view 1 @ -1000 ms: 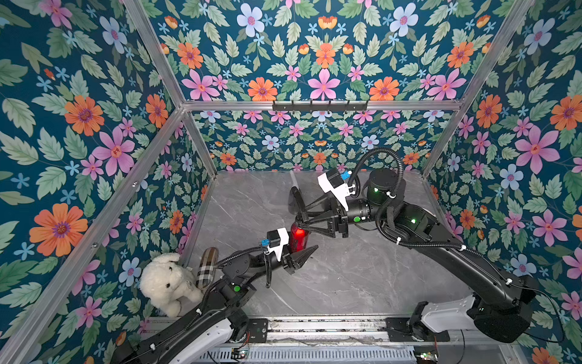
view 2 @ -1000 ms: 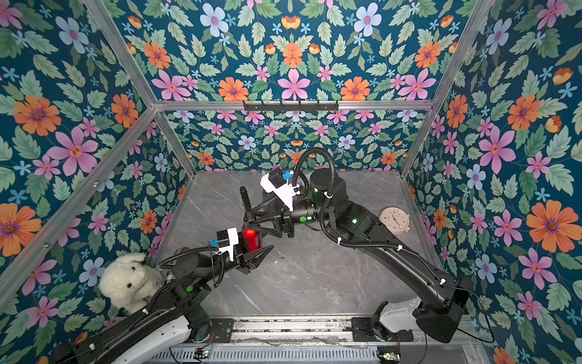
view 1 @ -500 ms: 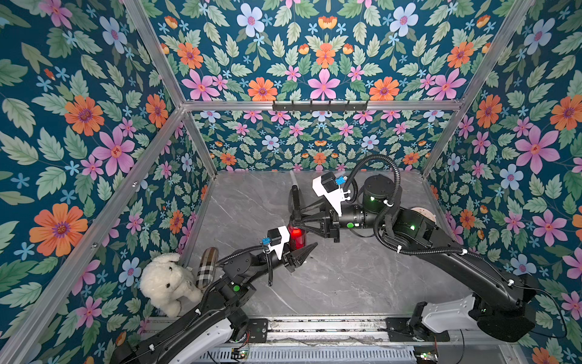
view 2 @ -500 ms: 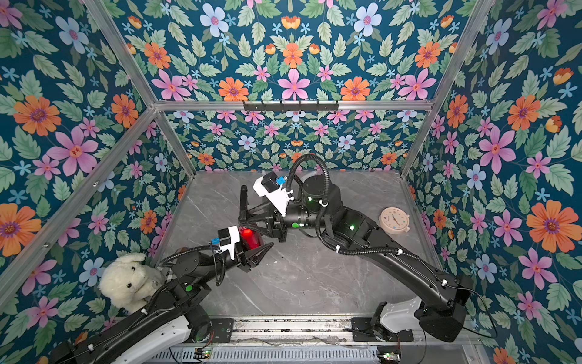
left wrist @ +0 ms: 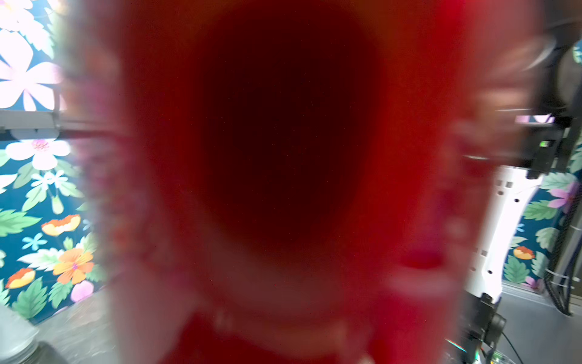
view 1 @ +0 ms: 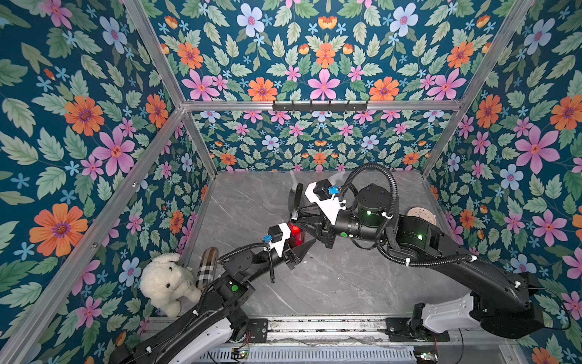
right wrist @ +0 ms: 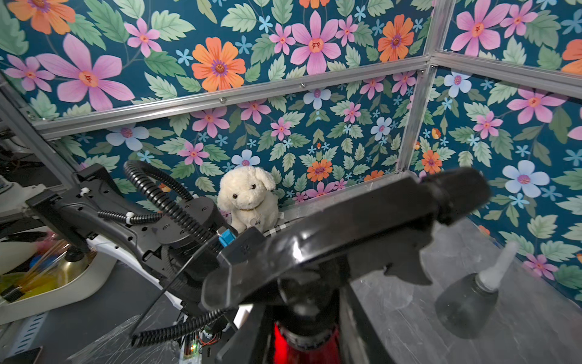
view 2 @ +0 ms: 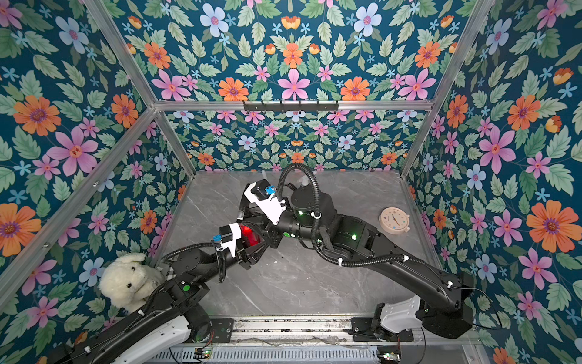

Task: Attach spray nozzles to spray bottles
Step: Screw the spray nozzle on the spray bottle.

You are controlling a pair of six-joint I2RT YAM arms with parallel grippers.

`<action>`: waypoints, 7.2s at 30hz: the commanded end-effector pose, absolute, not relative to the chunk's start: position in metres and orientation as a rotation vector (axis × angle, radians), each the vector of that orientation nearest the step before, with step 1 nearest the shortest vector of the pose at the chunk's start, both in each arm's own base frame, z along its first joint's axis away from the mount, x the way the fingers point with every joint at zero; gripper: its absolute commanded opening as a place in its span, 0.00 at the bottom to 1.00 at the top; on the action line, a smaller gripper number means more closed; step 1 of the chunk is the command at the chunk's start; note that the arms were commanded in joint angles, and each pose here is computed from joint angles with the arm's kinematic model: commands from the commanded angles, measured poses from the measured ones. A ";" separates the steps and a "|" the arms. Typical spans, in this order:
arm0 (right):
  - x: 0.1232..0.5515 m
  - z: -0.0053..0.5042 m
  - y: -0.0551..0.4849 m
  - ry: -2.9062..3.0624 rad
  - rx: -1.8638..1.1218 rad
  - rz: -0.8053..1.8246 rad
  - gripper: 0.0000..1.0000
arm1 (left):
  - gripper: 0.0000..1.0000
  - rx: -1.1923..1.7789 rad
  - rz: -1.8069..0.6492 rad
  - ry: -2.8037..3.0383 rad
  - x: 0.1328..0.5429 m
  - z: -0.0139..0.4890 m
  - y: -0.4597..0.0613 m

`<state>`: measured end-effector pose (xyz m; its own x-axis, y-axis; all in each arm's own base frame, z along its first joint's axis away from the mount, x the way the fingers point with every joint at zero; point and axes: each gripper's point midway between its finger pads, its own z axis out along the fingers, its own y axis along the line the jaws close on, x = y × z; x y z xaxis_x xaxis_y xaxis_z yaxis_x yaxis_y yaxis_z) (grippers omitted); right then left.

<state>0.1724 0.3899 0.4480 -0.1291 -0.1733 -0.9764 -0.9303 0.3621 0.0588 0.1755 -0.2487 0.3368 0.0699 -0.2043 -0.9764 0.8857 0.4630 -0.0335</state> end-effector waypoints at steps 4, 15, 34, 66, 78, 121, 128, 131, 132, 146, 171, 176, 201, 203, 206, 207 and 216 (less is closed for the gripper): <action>0.198 0.396 0.388 1.889 -0.848 0.657 0.26 | 0.00 0.621 -0.863 1.165 0.186 0.361 -0.238; 0.200 0.407 0.400 1.815 -0.604 0.602 0.49 | 0.00 0.584 -0.854 1.165 0.189 0.361 -0.233; 0.153 0.467 0.314 1.485 -0.969 1.198 0.74 | 0.00 0.702 -0.965 1.120 0.167 0.357 -0.248; 0.209 0.460 0.337 1.593 -1.092 1.119 0.70 | 0.00 0.799 -1.062 1.097 0.150 0.352 -0.259; 0.176 0.445 0.349 1.550 -1.176 1.040 0.74 | 0.00 0.806 -1.064 1.099 0.150 0.351 -0.260; 0.155 0.455 0.381 1.399 -1.323 1.318 0.39 | 0.00 0.831 -1.091 1.088 0.145 0.350 -0.263; 0.158 0.452 0.383 1.415 -1.285 1.277 0.30 | 0.00 0.799 -1.063 1.099 0.151 0.351 -0.260; 0.161 0.449 0.385 1.434 -1.258 1.254 0.27 | 0.00 0.777 -1.048 1.105 0.155 0.352 -0.258; 0.162 0.448 0.386 1.446 -1.246 1.244 0.26 | 0.00 0.771 -1.042 1.105 0.156 0.353 -0.257; 0.187 0.421 0.398 1.620 -0.942 0.955 0.27 | 0.00 0.656 -0.927 1.163 0.180 0.355 -0.246; 0.172 0.445 0.405 1.558 -0.780 0.844 0.49 | 0.00 0.595 -0.886 1.195 0.191 0.354 -0.240; 0.143 0.459 0.384 1.488 -0.890 0.931 0.68 | 0.00 0.596 -0.889 1.196 0.190 0.355 -0.239; 0.172 0.446 0.344 1.456 -1.298 1.557 0.62 | 0.00 0.851 -1.121 1.135 0.152 0.344 -0.272; 0.170 0.440 0.349 1.462 -1.328 1.525 0.63 | 0.00 0.862 -1.133 1.131 0.150 0.343 -0.273; 0.165 0.433 0.358 1.476 -1.368 1.484 0.63 | 0.00 0.869 -1.144 1.137 0.150 0.341 -0.275; 0.164 0.433 0.359 1.471 -1.376 1.489 0.62 | 0.00 0.870 -1.146 1.136 0.150 0.341 -0.275; 0.167 0.439 0.363 1.458 -1.385 1.488 0.55 | 0.00 0.896 -1.180 1.131 0.146 0.339 -0.278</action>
